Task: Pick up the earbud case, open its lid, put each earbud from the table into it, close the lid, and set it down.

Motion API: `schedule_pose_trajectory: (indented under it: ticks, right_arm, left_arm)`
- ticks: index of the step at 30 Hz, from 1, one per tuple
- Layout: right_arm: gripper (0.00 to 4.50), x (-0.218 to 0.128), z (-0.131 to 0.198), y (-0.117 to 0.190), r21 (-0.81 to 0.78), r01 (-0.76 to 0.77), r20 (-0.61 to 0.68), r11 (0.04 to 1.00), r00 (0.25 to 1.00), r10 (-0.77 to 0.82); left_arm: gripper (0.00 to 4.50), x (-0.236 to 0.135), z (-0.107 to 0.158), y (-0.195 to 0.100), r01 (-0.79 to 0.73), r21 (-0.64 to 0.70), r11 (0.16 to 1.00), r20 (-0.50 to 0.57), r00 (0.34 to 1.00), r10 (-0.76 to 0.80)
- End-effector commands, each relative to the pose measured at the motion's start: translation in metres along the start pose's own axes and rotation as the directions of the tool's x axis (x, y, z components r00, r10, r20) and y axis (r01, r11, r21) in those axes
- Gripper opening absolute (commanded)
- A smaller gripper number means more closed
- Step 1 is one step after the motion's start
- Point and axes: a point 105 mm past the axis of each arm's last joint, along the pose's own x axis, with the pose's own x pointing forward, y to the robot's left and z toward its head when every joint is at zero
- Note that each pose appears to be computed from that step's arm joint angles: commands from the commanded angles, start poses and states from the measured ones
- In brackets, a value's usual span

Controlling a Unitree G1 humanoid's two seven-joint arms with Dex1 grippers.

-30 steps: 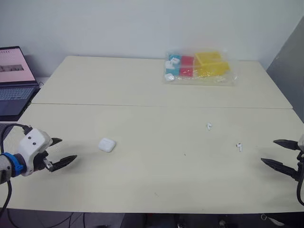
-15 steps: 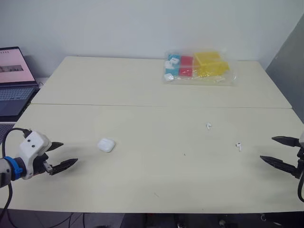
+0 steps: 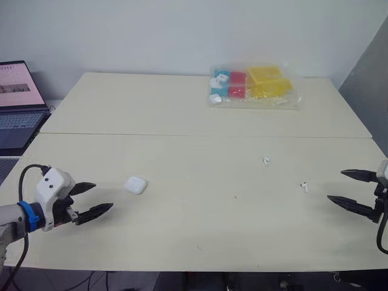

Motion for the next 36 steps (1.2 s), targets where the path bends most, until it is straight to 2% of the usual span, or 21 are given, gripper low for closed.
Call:
schedule_pose_trajectory:
  ticks: [1,4,10,16,22,26,36]
  right_arm:
    - [4.35,0.010,0.023,0.011,-0.068,-0.042,0.070,0.997,0.996,0.047]
    - [4.35,0.017,0.031,0.026,-0.086,-0.113,0.076,0.990,0.990,0.120]
    - [4.35,0.035,0.074,0.062,-0.131,-0.293,0.153,0.947,0.938,0.311]
    - [4.35,0.042,0.091,0.080,-0.124,-0.371,0.163,0.920,0.907,0.388]
    - [4.35,0.049,0.103,0.087,-0.149,-0.398,0.190,0.905,0.887,0.421]
    - [4.35,0.055,0.106,0.089,-0.168,-0.413,0.190,0.895,0.878,0.440]
    - [4.35,0.062,0.109,0.092,-0.178,-0.435,0.199,0.883,0.863,0.465]
  left_arm:
    - [4.50,-0.003,0.017,-0.004,-0.041,-0.009,0.999,0.069,0.997,0.042]
    - [4.50,0.000,0.018,-0.007,-0.068,-0.040,0.997,0.089,0.993,0.072]
    - [4.50,0.029,0.008,-0.019,-0.091,-0.053,0.994,0.060,0.994,0.094]
    - [4.50,0.048,0.006,-0.025,-0.125,-0.054,0.991,0.065,0.990,0.128]
    - [4.50,0.071,-0.003,-0.018,-0.165,-0.094,0.982,0.047,0.984,0.170]
    - [4.50,0.083,-0.003,-0.021,-0.138,-0.112,0.984,0.040,0.989,0.143]
    - [4.50,0.084,-0.020,-0.018,-0.172,-0.096,0.980,-0.044,0.985,0.168]
